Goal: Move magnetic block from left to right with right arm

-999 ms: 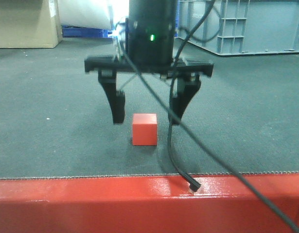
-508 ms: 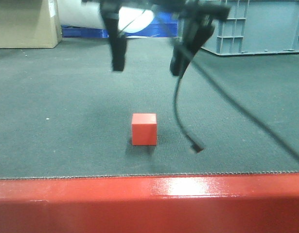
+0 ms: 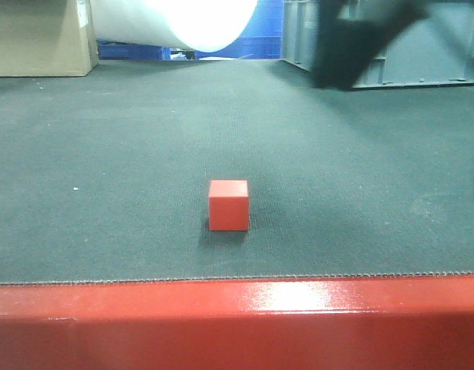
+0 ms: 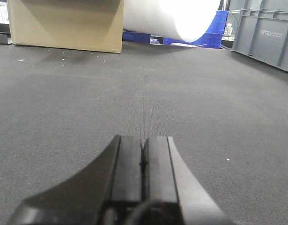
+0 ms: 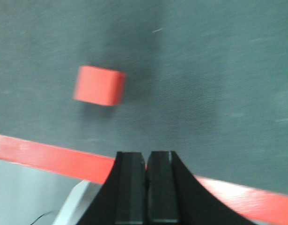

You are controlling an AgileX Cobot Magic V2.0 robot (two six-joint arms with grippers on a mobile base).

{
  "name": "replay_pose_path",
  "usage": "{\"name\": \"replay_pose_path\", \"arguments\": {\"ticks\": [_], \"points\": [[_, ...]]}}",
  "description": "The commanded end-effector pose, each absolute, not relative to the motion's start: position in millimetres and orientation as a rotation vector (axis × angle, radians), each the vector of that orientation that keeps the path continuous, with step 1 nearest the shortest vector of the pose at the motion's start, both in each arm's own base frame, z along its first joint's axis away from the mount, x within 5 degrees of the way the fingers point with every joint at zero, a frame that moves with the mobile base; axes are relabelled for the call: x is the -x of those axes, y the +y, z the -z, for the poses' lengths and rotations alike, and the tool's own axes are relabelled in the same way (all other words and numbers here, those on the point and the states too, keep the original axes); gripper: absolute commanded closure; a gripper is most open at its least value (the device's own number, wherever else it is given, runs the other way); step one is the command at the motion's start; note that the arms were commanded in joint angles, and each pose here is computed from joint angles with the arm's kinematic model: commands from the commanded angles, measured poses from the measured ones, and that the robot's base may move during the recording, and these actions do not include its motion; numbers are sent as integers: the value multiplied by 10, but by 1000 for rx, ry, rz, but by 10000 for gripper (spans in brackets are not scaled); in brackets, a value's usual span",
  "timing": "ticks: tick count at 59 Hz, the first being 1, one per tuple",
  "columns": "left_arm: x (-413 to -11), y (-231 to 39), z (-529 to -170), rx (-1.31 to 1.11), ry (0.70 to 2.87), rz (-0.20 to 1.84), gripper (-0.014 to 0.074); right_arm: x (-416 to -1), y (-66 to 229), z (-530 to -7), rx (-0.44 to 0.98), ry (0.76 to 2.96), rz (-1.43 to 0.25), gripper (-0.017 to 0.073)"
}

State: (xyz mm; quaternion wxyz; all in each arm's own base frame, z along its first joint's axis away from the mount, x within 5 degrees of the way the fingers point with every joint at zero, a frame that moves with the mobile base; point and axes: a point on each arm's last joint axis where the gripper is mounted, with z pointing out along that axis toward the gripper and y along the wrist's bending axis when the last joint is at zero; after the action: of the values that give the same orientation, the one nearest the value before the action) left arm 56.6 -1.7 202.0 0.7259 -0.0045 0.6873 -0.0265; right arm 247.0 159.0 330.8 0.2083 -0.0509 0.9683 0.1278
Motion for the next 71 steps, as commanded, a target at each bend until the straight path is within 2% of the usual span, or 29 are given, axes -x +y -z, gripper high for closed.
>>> {"name": "replay_pose_path", "arguments": {"ticks": [1,17,25,32,45,71], "points": [[-558,-18,-2071,10,1431,66,710,-2376,1337,-3533,184,2523,-377,503],[-558,-18,-2071,10,1431,66,710,-2084,648,-3360,131,2378,-279,503],[-558,-18,-2071,10,1431,66,710,-1947,369,-3324,118,2200,-187,503],[-558,-18,-2071,10,1431,66,710,-1792,194,-3312,36,2022,-138,503],[-558,-18,-2071,10,1431,66,709,-1508,82,-3156,-26,1771,-106,503],[-558,-18,-2071,10,1431,66,709,-834,45,-2838,-26,1562,-110,503]]}}
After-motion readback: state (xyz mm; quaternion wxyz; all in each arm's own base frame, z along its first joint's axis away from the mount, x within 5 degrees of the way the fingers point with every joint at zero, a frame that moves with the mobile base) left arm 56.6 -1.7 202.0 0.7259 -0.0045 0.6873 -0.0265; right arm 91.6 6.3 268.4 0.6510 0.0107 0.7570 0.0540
